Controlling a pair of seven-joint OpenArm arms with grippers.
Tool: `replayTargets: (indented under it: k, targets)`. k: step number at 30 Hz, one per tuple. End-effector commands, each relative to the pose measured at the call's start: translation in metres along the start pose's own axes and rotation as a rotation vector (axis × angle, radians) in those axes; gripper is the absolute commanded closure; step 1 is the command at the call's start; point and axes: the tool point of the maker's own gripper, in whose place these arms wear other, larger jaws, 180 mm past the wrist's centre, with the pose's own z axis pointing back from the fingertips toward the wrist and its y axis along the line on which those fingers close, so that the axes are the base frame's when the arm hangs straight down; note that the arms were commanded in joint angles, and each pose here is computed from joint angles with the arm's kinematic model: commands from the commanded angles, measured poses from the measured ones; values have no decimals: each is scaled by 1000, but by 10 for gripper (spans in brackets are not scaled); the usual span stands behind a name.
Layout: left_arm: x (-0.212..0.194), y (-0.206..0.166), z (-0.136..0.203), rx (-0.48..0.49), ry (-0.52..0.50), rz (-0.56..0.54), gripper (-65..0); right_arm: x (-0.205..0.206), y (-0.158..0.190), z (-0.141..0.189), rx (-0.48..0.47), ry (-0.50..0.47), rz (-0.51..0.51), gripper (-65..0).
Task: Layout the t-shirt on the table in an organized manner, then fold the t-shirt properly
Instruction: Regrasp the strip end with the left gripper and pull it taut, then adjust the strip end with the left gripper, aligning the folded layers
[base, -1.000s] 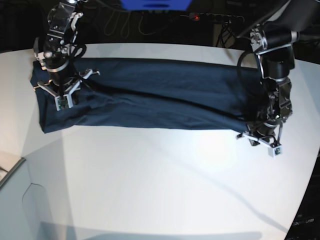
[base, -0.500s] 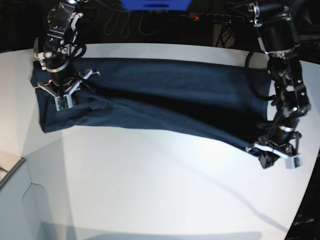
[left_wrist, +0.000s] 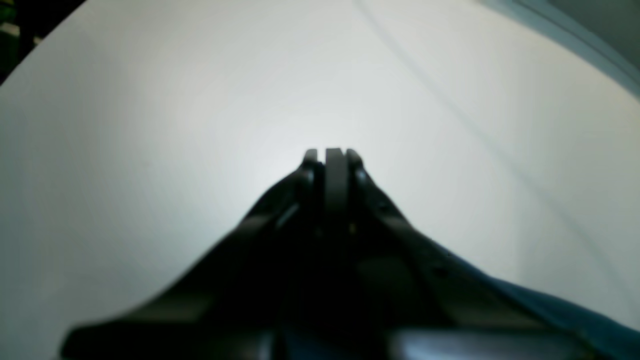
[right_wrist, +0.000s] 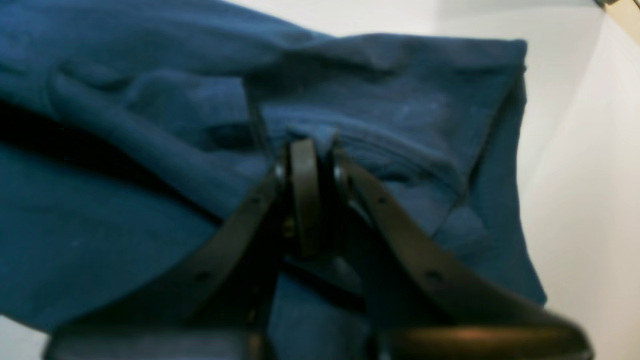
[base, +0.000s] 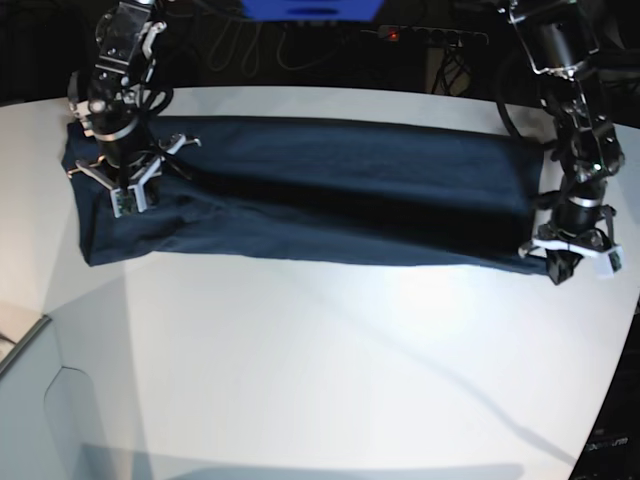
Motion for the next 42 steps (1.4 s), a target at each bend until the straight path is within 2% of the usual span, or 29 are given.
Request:
replayTargets:
  k: [1, 7, 15, 23, 28, 37, 42]
  targets:
    - [18, -4, -3, -33, -70, -2, -1, 7, -4, 0, -10, -30, -7, 0]
    - [-8, 5, 14, -33, -25, -4, -1, -2, -1, -2, -1, -11, -18, 0]
    - [-11, 11, 60, -50, -44, 61, -1, -1, -2, -1, -5, -12, -17, 0]
    - [-35, 23, 62, -20, 14, 76, -1, 2, -4, 0, -7, -21, -10, 0]
    - [-40, 24, 63, -14, 24, 83, -1, 10, -28, 13, -68, -42, 28, 0]
    - [-39, 25, 63, -14, 23, 82, -1, 22, -37, 35, -110, -71, 74, 0]
    - [-41, 23, 62, -19, 27, 83, -1, 7, -30, 30, -87, -35, 53, 0]
